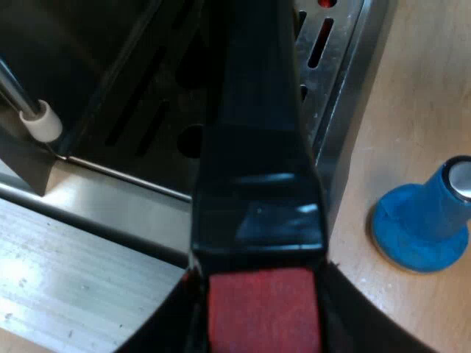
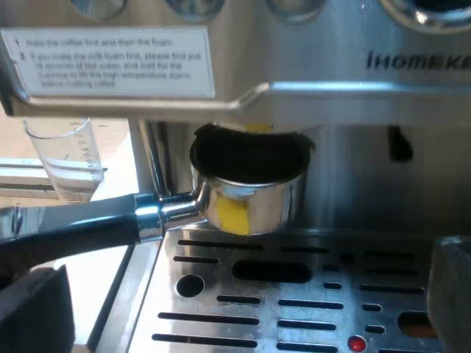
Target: Put the handle in the coffee machine
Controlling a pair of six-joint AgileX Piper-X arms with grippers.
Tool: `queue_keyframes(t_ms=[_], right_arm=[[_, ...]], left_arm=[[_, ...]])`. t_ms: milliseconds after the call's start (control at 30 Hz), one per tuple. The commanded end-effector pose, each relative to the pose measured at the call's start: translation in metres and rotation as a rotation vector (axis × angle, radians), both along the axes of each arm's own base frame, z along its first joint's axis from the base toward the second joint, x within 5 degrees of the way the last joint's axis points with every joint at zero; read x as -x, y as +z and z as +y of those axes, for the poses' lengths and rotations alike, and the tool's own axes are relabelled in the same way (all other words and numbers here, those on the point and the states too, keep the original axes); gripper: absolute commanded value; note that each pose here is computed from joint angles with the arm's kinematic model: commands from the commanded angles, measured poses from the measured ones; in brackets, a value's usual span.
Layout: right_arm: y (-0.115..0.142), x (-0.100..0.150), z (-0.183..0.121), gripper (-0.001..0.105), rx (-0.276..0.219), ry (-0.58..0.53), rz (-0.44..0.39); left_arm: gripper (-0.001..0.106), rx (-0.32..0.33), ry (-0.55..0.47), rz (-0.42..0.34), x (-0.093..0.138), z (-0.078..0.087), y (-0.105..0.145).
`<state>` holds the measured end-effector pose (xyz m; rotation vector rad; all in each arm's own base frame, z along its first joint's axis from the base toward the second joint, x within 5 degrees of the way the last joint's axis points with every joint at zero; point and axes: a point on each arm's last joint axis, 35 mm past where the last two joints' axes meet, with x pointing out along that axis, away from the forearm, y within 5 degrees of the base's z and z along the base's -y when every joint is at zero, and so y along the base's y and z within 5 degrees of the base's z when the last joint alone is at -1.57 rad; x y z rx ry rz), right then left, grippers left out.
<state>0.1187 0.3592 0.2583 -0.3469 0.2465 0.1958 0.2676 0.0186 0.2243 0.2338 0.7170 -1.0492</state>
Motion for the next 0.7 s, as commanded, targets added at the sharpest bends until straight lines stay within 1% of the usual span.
queue_keyframes(t_ms=[33,200,233,267,367,533,700], right_arm=[[-0.007,-0.004,0.005,0.098,-0.003,-0.057,-0.044],[-0.013,-0.005,0.008,0.098,-0.009,-0.068,-0.051],[-0.018,-0.005,0.008,0.098,0.003,-0.067,-0.049],[-0.021,-0.005,0.007,0.098,0.005,-0.069,-0.05],[-0.026,-0.004,0.004,0.098,-0.004,-0.083,-0.054],[-0.027,-0.004,0.004,0.098,-0.021,-0.083,-0.057],[-0.026,-0.004,0.005,0.098,-0.026,-0.081,-0.063]], left_arm=[[0.0,0.052,-0.022,-0.036,-0.002,-0.002,0.007],[0.0,0.05,-0.026,-0.041,-0.002,-0.002,0.007],[0.0,0.05,-0.026,-0.041,-0.002,-0.002,0.007],[0.0,0.05,-0.026,-0.041,-0.002,-0.002,0.007],[0.0,0.05,-0.026,-0.041,-0.002,-0.002,0.007],[0.0,0.05,-0.026,-0.041,-0.002,-0.002,0.007],[0.0,0.05,-0.026,-0.041,-0.002,-0.002,0.007]])
